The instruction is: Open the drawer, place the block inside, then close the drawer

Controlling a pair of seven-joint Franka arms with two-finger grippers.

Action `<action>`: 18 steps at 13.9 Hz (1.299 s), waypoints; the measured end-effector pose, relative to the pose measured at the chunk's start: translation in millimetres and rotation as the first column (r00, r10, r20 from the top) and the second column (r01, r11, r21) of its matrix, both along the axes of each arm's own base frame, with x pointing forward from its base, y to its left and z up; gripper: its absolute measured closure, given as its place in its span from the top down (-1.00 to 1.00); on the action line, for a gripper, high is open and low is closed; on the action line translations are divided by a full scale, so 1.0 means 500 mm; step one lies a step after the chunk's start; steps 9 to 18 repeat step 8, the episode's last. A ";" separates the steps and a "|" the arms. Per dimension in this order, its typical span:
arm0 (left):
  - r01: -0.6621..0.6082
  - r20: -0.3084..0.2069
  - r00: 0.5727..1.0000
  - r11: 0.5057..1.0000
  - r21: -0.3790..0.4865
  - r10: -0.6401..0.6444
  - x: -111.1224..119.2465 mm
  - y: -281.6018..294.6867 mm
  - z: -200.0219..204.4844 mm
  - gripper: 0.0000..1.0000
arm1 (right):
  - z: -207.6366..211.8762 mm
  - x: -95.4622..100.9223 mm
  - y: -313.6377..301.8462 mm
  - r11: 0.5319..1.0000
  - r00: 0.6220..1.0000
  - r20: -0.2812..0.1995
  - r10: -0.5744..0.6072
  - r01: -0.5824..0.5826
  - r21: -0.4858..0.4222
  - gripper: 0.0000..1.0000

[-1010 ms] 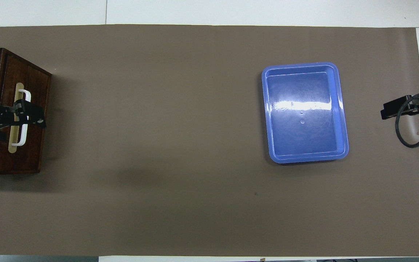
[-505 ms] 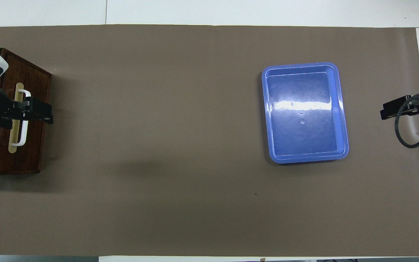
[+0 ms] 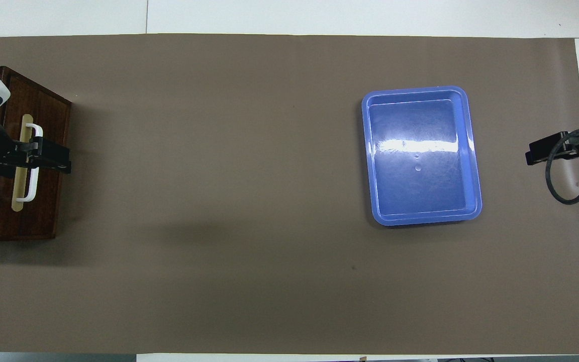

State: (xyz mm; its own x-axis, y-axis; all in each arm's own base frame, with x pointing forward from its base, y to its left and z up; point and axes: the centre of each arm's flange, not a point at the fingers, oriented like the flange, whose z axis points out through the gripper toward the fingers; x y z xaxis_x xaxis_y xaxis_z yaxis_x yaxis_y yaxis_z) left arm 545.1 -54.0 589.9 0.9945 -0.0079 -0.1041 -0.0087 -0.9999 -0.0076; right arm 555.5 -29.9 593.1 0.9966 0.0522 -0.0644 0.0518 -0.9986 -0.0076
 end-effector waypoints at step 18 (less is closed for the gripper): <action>0.029 0.000 1.000 1.000 -0.004 -0.029 -0.001 0.011 0.015 1.00 | 0.000 0.000 0.000 1.000 1.000 0.000 0.000 0.000 0.000 1.00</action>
